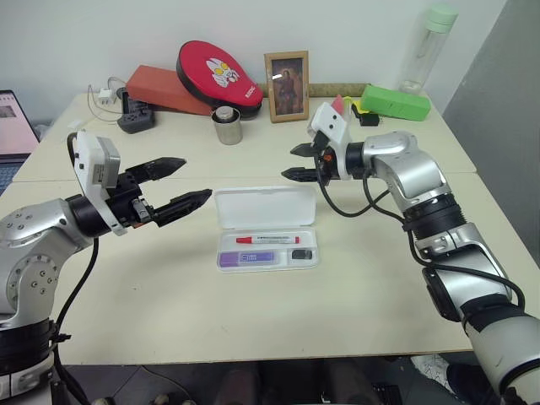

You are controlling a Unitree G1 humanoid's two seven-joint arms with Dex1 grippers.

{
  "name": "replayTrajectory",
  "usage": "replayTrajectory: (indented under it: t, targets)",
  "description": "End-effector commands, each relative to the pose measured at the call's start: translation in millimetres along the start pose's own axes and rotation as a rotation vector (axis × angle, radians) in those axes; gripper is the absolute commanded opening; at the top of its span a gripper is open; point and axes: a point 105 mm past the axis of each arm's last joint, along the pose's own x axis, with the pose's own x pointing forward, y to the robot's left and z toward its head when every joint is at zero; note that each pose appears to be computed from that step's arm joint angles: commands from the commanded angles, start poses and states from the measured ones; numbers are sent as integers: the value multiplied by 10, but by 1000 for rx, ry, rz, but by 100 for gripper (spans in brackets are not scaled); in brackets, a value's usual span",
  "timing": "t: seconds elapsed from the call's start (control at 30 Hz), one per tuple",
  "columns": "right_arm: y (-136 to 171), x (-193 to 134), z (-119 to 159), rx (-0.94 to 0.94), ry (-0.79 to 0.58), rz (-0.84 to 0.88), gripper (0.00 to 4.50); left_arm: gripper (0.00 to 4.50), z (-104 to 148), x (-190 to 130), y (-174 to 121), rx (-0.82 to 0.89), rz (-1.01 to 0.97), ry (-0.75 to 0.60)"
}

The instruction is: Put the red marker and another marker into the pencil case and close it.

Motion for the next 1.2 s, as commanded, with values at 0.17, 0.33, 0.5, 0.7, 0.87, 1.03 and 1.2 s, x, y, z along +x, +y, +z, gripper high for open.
replayTrajectory:
  t: [0.17,0.33,0.5,0.7,0.87,1.03,1.2]
  targets:
    - [-159,61,79,-80,34,-74,96,450,121,-51,-62,37,-12,-27]
    - [-49,89,0,-126,78,7,3,450,117,-59,-89,41,-22,-22]
    - [127,94,-36,-174,83,94,3,450,110,-77,-150,42,-46,-12]
    - [354,20,-9,-235,69,190,3,450,50,-89,-242,40,-94,32]
    - [603,-47,-50,-290,56,284,3,450,38,-77,-258,42,-103,39]
    - [911,-138,-137,-332,64,384,3,450,-27,-81,-356,25,-165,77]
    - [1026,-73,-422,-333,163,378,3,450,-208,-134,-452,5,-236,172]
